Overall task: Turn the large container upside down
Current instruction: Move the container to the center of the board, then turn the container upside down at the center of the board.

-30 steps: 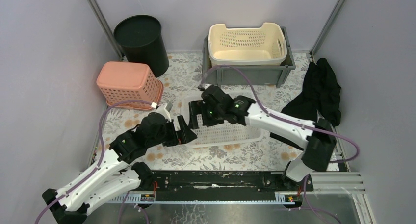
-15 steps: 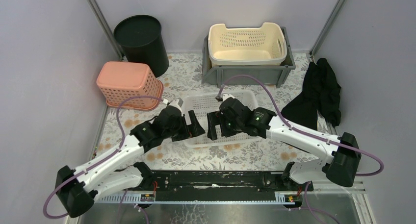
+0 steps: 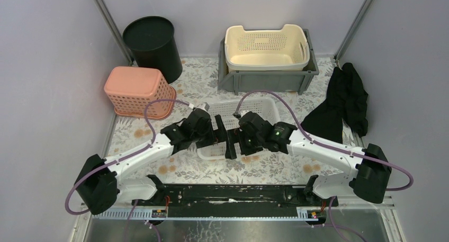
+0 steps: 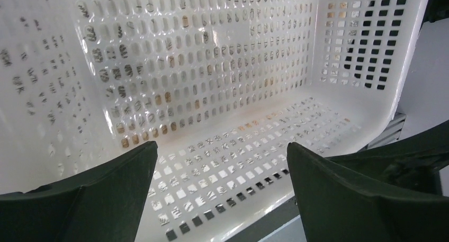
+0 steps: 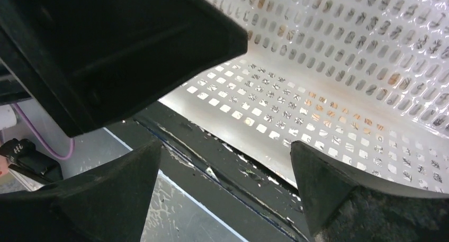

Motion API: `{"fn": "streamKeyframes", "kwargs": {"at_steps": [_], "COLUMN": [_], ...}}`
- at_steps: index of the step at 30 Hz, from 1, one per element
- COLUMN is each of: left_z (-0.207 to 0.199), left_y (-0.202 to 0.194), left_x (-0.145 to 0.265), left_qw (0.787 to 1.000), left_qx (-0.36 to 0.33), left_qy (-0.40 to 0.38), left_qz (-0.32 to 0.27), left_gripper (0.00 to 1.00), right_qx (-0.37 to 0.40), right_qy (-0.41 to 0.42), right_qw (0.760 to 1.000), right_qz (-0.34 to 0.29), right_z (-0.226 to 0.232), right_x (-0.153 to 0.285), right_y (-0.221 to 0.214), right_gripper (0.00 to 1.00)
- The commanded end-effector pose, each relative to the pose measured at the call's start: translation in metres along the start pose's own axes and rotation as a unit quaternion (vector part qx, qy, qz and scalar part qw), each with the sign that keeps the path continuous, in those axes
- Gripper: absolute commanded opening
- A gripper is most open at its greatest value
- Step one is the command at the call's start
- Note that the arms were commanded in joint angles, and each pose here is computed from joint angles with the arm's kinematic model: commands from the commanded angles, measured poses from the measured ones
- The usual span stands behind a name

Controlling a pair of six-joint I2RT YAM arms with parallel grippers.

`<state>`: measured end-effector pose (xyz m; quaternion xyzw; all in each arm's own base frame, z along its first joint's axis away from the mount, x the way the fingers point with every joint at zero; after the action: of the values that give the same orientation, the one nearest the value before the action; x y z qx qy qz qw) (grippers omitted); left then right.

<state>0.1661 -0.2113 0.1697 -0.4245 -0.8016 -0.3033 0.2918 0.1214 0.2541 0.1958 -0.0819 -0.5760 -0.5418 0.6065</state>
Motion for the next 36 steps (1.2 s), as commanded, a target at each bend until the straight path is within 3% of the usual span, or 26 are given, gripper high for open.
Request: {"fn": "streamKeyframes", "kwargs": {"at_steps": [1, 10, 21, 36], "left_z": [-0.027, -0.037, -0.043, -0.027], "left_y": [0.004, -0.012, -0.035, -0.048], "left_x": [-0.006, -0.003, 0.029, 0.061], "left_qw": [0.998, 0.996, 0.993, 0.990], "left_qx": [0.015, 0.032, 0.027, 0.021], "left_qy": [-0.063, -0.088, -0.114, -0.138], "left_qz": [-0.005, 0.009, 0.007, 0.006], "left_gripper": [1.00, 1.00, 1.00, 1.00], "right_qx": [-0.002, -0.004, -0.019, -0.070], "right_qy": [0.028, 0.027, 0.019, 0.021], "right_qw": [1.000, 1.000, 1.000, 0.997], "right_qz": [-0.007, 0.012, -0.003, 0.000], "right_z": [0.003, -0.001, -0.004, -0.008], "right_x": [0.011, 0.021, 0.036, 0.038], "right_y": [-0.006, -0.020, -0.026, -0.044], "right_gripper": [0.99, 0.99, 0.99, 0.99]}}
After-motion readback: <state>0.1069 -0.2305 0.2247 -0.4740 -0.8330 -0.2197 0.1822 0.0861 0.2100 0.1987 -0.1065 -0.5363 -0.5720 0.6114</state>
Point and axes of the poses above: each gripper's point midway between its finger pads, its own x axis back along the fingers, its own z axis along the line the jaws close on, y = z × x, the point moved 8 cm from there along x, back along the fingers, and after that the axes turned 14 degrees about x, right-handed, at the moved point
